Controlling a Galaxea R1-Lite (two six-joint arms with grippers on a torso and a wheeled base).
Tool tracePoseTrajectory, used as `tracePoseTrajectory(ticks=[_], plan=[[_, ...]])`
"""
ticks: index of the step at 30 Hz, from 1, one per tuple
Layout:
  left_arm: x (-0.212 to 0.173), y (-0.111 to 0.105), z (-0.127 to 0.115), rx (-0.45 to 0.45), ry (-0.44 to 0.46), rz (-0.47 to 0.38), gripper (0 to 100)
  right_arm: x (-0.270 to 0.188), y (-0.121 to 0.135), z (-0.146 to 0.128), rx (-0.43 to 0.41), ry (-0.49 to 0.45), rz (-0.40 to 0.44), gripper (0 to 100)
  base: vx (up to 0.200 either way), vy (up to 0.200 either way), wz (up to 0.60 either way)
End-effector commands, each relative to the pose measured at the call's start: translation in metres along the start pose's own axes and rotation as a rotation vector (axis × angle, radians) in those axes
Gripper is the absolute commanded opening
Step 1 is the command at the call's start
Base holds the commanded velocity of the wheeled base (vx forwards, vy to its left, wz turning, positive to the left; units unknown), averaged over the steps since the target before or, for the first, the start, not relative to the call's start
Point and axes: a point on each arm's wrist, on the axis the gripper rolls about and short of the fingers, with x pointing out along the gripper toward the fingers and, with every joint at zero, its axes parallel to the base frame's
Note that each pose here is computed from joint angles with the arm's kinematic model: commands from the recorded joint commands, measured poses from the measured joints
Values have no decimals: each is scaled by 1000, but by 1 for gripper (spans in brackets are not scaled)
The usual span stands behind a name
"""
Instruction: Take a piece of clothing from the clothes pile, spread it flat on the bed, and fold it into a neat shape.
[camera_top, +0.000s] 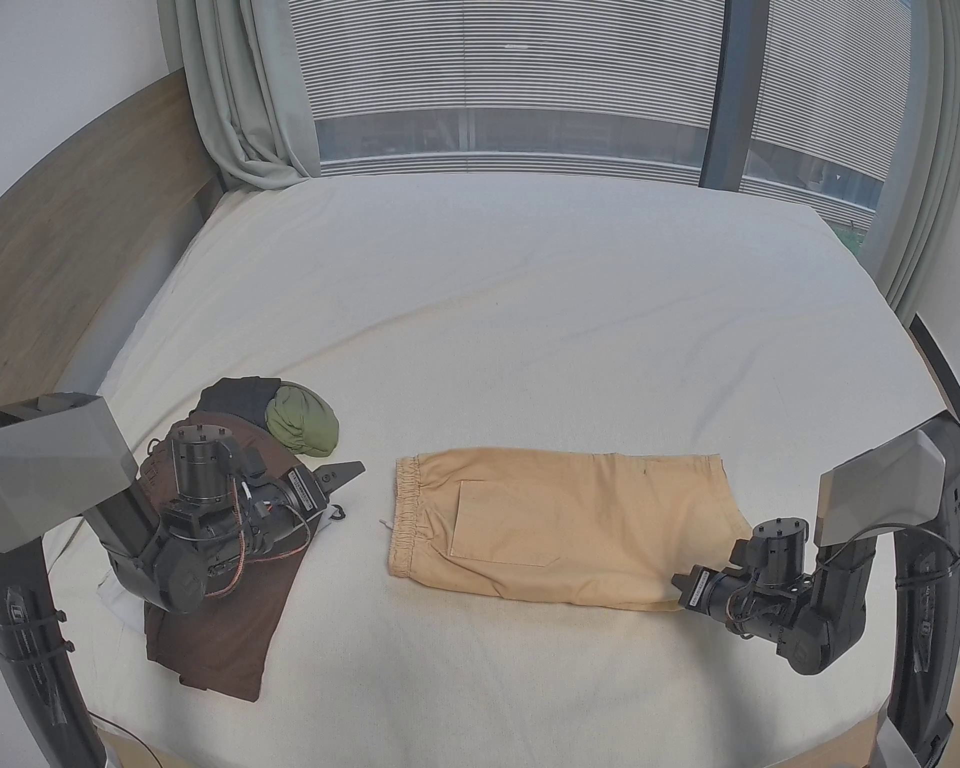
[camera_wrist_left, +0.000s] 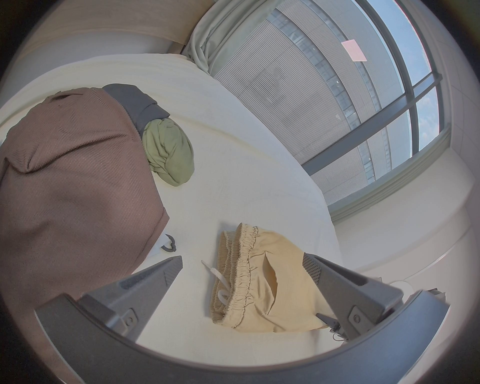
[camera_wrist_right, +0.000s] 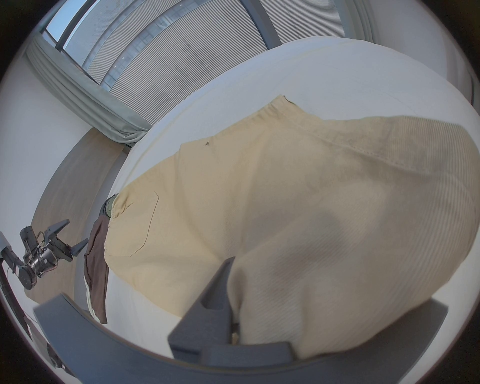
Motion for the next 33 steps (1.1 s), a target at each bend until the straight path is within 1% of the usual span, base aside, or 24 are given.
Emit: tracePoseTrajectory(ticks=[1,3,4,9,15,16,18,19,22,27,29,33], plan=[[1,-2,0,4,-1,-13,100,-2,-5,-6,1,18,-14,0,0,0,0],[1,-2,0,5,-3,-15,100,-3,-7,-9,2,30,-21,0,0,0,0],[1,-2,0,5,-2,-16,100,-3,-7,-9,2,31,-22,100,0,0,0],[1,-3,-1,7,-6,-32,100,-6,-8,-15,1,47,-28,100,0,0,0],[0,-2,-4,11,-11,-52,100,-23,-9,-23,-30,78,-35,100,0,0,0],[4,1,-6,19,-28,-70,100,-34,-8,-28,-51,104,-37,100,0,0,0],[7,2,-8,19,-35,-79,100,-38,-6,-30,-59,112,-33,100,0,0,0],[9,3,-9,17,-56,-99,100,-46,-3,-34,-71,135,-28,100,0,0,0],[10,3,-10,10,-57,-104,100,-58,6,-35,-88,143,2,100,0,0,0],[10,4,-11,9,-49,-105,100,-68,23,-32,-118,117,71,100,0,0,0],[10,0,-13,6,-38,-114,100,-70,31,-30,-130,98,102,100,0,0,0],[12,-3,-20,6,-17,-117,100,-65,40,-20,-131,38,143,100,0,0,0]])
